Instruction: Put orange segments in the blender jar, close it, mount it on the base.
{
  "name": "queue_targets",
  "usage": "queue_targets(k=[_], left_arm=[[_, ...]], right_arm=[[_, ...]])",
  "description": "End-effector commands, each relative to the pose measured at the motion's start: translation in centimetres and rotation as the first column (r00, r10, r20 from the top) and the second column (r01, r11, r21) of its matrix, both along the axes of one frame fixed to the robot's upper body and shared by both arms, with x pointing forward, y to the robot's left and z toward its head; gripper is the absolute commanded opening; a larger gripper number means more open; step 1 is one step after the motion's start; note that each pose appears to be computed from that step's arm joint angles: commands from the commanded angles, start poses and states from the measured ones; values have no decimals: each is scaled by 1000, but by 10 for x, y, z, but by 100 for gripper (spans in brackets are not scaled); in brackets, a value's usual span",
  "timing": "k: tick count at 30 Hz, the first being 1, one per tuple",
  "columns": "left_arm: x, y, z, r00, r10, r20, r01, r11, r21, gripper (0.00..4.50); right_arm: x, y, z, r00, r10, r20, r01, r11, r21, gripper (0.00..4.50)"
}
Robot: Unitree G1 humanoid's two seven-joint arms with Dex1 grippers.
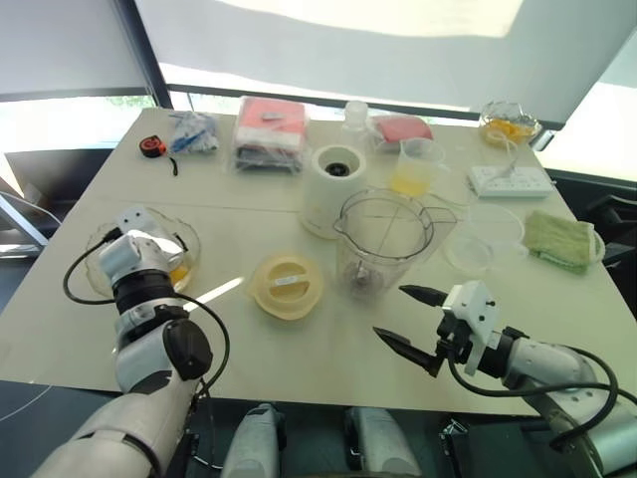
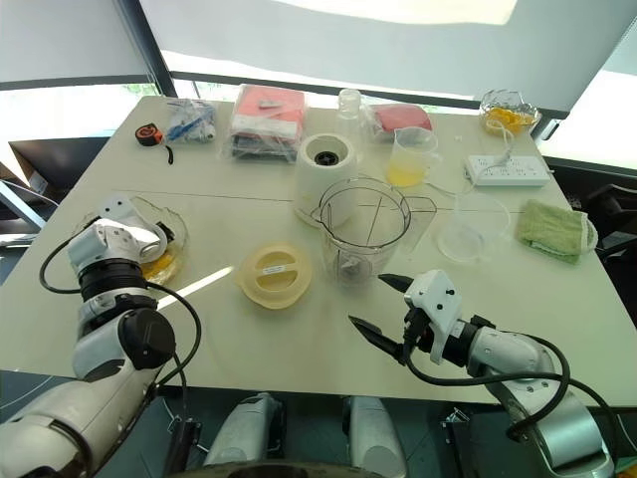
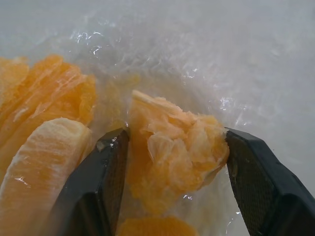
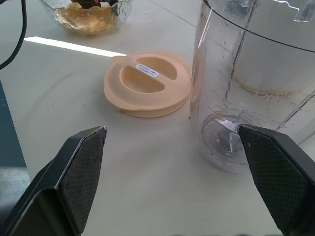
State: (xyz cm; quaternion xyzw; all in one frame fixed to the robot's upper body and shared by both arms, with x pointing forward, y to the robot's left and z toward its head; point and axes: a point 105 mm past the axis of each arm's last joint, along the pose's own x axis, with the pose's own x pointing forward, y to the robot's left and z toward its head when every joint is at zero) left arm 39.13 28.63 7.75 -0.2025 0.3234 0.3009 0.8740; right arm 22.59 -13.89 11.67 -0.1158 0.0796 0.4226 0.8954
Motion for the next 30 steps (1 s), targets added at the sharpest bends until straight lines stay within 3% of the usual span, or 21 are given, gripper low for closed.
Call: queue_targets(k=[1,4,10,17,21,23,27,30], left_arm=[[3,-4,5,1000,-9,14,9,1000,0,131],[2,-5,6,1000,-7,14,7,1000,-4,6],[-3,-12,33,998,-16,60,19,999,-41,6],[-36,2,105,988,-123,94,112,987,114,6],[-31,4,145,948,-291,133,257,940,224,6],[-21,-17,179,864,-467,186,412,870,272,6],[-13,-80,247,553,-789,268,668,612,423,6],[-28,-155,283,111,-957,266,796,246,553,6]], right_arm=[[1,1,11,998,1,56,-1,1000,0,450],[1,1,11,998,1,57,-1,1000,1,450],[1,1,11,999,1,54,0,1000,-2,450],[8,-12,16,997,-52,56,50,998,22,450],[15,-24,27,990,-128,61,122,989,89,450],[16,-35,30,982,-185,43,178,975,135,450],[11,-58,29,957,-288,10,282,944,172,450],[7,-74,26,928,-373,-19,368,905,212,450]])
